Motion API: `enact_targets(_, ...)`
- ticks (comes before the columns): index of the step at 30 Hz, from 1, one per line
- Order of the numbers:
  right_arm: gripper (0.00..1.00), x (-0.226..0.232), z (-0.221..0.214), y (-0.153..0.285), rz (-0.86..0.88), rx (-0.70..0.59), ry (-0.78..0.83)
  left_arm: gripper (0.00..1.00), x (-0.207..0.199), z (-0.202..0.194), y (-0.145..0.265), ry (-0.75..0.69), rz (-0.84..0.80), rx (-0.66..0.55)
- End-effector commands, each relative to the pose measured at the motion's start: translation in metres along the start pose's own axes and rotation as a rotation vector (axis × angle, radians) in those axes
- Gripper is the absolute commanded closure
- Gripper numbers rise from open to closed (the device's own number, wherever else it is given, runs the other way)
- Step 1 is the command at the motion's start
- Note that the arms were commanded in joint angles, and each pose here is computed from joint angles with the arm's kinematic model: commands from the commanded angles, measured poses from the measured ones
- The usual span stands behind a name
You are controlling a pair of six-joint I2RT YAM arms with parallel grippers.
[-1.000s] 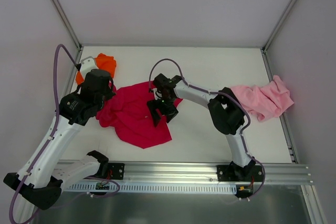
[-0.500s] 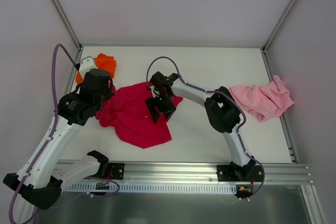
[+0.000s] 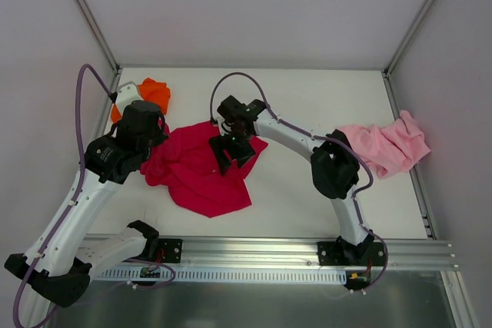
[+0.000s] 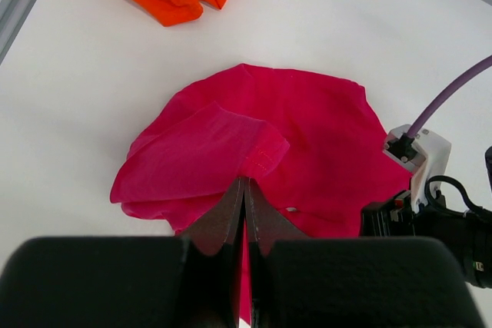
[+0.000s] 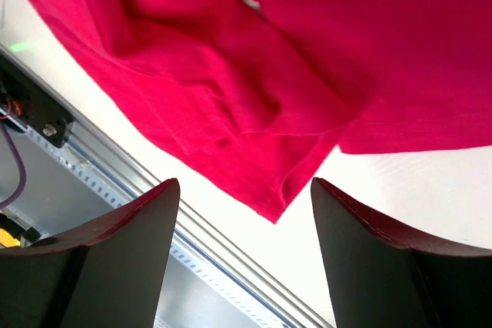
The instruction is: Fold and stack the t-shirts
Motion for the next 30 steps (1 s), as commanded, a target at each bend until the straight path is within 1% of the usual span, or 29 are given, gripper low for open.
enact_targets(1,0.27,0.018,-0.009,0.004,0.054,0.010,0.004,1.00,-0.005,0.007,0.004,0.019,-0.032,-0.032)
enact_targets(5,0.27,0.027,-0.015,-0.011,0.109,0.041,0.002,1.00,-0.002,0.007,0.007,0.021,-0.030,-0.037)
enact_targets(17,0.29,0.023,-0.036,-0.055,0.122,0.134,-0.002,1.00,0.010,0.002,0.014,0.034,-0.007,-0.029)
enact_targets(30,0.34,0.017,-0.040,-0.075,0.098,0.135,0.010,1.00,0.015,0.000,0.017,0.027,0.003,-0.025)
Point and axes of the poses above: each gripper's point midway between its finger pads, its own y axis back along the fingers, its own x axis along the line the jaws close on, z = x × y, the point moved 1 cm from there along y, back along the fingers, and after that the axes turned 5 degrees about -y, right-handed, at the moved point
